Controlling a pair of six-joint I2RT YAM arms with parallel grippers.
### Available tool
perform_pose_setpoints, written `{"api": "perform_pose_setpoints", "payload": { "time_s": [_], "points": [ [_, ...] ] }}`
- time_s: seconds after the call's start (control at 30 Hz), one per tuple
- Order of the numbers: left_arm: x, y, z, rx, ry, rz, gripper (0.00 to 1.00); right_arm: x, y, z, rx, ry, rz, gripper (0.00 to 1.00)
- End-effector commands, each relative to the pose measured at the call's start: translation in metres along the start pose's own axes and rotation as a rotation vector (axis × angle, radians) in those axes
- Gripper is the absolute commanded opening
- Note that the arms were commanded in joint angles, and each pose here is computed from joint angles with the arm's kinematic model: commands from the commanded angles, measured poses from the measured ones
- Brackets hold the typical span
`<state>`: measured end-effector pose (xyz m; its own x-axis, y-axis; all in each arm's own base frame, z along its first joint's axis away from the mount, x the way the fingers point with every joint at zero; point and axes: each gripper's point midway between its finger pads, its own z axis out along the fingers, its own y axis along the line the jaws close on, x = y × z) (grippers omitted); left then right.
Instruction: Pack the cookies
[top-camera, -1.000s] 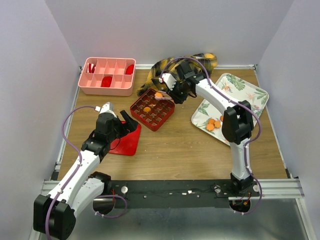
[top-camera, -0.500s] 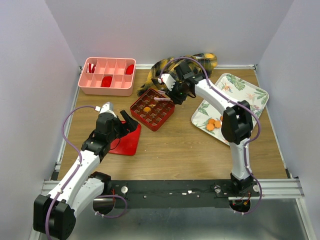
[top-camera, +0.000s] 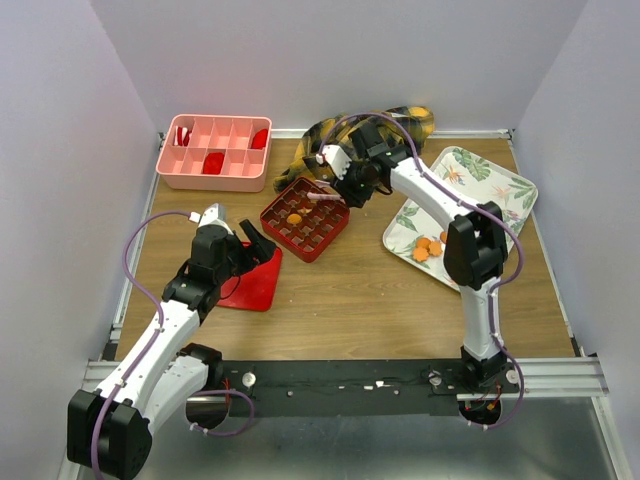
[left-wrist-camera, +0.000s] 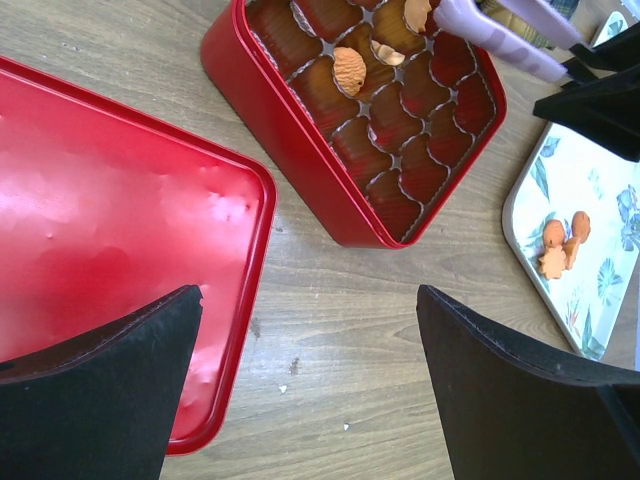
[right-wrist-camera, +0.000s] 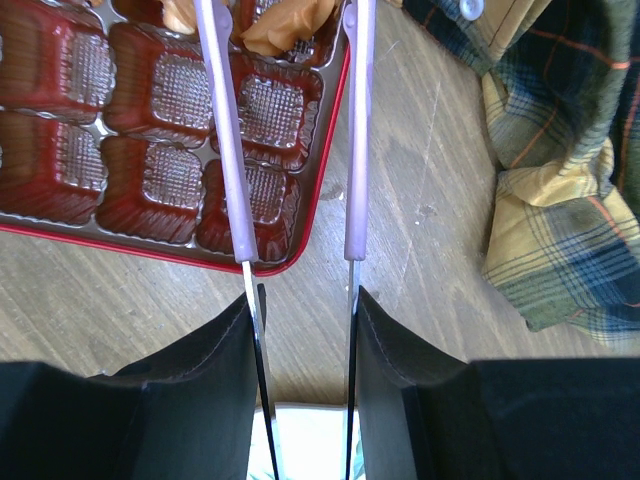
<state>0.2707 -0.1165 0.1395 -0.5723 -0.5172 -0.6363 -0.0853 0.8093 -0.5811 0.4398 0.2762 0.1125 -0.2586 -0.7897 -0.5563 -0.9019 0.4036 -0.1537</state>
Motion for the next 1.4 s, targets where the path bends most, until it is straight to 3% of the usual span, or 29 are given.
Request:
{"api": "perform_pose_setpoints", "payload": {
  "time_s": [0.0,0.17,0.4,0.67,1.03,1.37],
  "points": [
    [-0.016,-0.007,-0.004,0.007,-0.047,0.004,0.99,-0.031,0.007,-0.042,0.002,-0.100,0.010,0.45],
    [-0.017,-0.007,-0.005,0.011,-0.052,0.007,0.99,-0.032,0.021,-0.070,-0.020,-0.129,0.030,0.44],
    [-0.016,-0.006,-0.008,0.015,-0.058,0.012,0.99,0.000,0.035,-0.103,-0.047,-0.124,0.104,0.44],
    [-0.015,-0.006,-0.006,0.021,-0.059,0.010,0.99,0.080,0.046,-0.130,-0.065,-0.063,0.298,0.43],
    [-0.012,-0.009,-0.001,0.045,-0.045,0.004,0.99,0.205,0.054,-0.169,0.053,0.025,0.546,0.43],
    [-0.007,-0.010,0.001,0.062,-0.027,0.001,0.99,0.266,0.075,-0.196,0.118,0.091,0.621,0.43]
  ]
}}
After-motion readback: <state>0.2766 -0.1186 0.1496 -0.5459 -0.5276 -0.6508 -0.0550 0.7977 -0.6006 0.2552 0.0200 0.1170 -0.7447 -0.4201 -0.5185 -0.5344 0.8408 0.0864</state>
